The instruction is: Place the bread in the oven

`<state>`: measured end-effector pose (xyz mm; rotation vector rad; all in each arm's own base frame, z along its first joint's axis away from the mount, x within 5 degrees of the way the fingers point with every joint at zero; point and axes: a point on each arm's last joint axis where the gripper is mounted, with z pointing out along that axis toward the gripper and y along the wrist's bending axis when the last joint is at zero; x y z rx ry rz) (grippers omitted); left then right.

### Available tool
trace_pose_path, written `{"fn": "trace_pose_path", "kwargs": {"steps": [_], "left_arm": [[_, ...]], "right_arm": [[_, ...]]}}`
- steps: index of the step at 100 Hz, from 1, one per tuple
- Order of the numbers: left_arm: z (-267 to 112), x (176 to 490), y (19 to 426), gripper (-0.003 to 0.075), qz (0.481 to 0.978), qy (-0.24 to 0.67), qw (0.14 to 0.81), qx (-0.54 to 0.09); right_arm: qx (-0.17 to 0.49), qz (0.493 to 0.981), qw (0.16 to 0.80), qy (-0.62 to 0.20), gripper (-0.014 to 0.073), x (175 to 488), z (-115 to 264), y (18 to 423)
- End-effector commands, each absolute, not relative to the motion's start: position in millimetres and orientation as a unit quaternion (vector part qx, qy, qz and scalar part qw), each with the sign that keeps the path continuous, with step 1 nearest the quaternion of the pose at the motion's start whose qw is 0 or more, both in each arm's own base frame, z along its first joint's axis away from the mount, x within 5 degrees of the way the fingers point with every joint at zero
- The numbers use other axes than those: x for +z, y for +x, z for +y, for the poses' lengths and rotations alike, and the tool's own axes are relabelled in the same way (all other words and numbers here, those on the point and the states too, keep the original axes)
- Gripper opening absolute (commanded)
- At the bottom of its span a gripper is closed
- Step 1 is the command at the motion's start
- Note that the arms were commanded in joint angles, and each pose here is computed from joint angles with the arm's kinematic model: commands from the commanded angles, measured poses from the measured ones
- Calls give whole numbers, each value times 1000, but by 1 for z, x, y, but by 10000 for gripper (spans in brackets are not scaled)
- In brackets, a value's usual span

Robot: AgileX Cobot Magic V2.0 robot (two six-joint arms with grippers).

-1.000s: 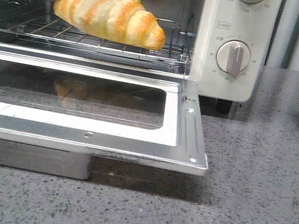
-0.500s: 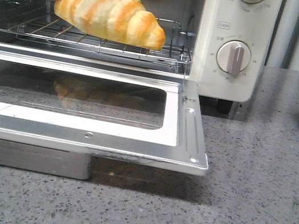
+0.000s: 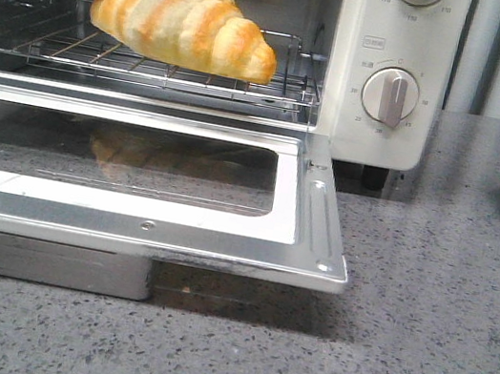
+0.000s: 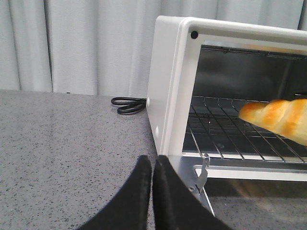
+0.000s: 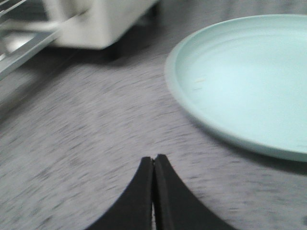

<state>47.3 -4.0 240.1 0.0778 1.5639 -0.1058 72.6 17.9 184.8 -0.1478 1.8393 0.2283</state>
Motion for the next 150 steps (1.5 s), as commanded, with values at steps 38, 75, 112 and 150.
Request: {"fn": "trace_pose_path", "kwargs": {"steps": [38, 75, 112, 150], "left_arm": [[-5, 257, 44, -21, 662, 31, 746, -62], [-5, 257, 44, -21, 662, 31, 746, -62], [-5, 257, 44, -21, 662, 31, 746, -62], [-5, 257, 44, -21, 662, 31, 746, -62]], "right_arm": [[-10, 756, 653, 47, -75, 189, -5, 61], [-37, 760, 648, 37, -75, 184, -7, 53], [-77, 773, 629, 14, -75, 181, -10, 52], [-76, 775, 627, 16, -75, 180, -10, 52]]}}
